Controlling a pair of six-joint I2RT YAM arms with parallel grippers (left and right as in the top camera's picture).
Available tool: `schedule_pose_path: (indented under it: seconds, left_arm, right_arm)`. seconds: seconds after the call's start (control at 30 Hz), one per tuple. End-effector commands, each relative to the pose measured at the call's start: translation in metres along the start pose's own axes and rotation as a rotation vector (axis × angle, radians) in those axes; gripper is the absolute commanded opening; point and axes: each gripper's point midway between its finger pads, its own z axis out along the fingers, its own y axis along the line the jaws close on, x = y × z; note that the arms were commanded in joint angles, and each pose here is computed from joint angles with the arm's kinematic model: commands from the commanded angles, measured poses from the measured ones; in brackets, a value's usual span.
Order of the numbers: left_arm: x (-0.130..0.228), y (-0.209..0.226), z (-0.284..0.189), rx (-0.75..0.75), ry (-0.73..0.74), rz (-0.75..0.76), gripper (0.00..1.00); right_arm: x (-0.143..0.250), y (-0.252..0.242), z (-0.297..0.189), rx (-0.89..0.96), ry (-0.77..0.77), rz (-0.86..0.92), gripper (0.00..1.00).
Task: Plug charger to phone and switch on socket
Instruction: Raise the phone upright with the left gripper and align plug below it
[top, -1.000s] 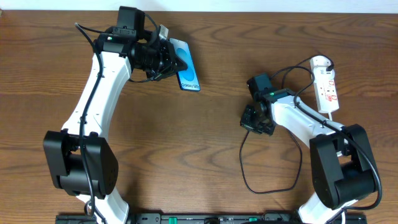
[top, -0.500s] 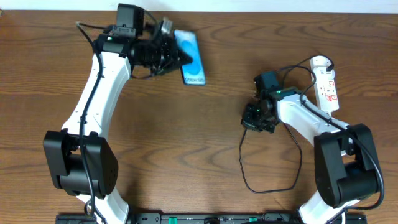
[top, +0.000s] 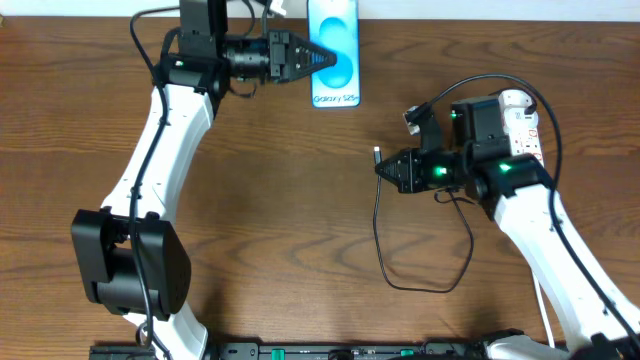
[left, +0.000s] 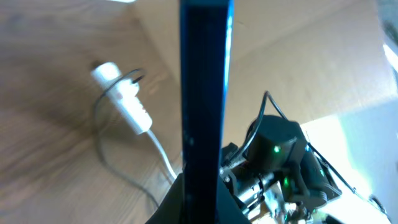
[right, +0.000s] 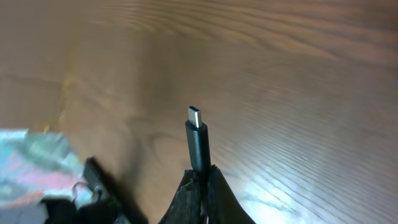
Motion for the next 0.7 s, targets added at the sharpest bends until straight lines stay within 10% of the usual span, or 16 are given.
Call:
schedule_pose_path:
  seconds: [0.0,0.67]
  left_arm:
    - [0.008,-0.049,0.011,0.142,0.087,0.04,0.07]
    - [-0.016,-0.063,0.026,0.118,0.001,0.039,0.07]
  right_arm:
    - [-0.004,0.037,-0.017,-0.145,-0.029,-0.145,0.01]
    - [-0.031,0.075,-0.062,-0.448,-0.147,-0.23,0.01]
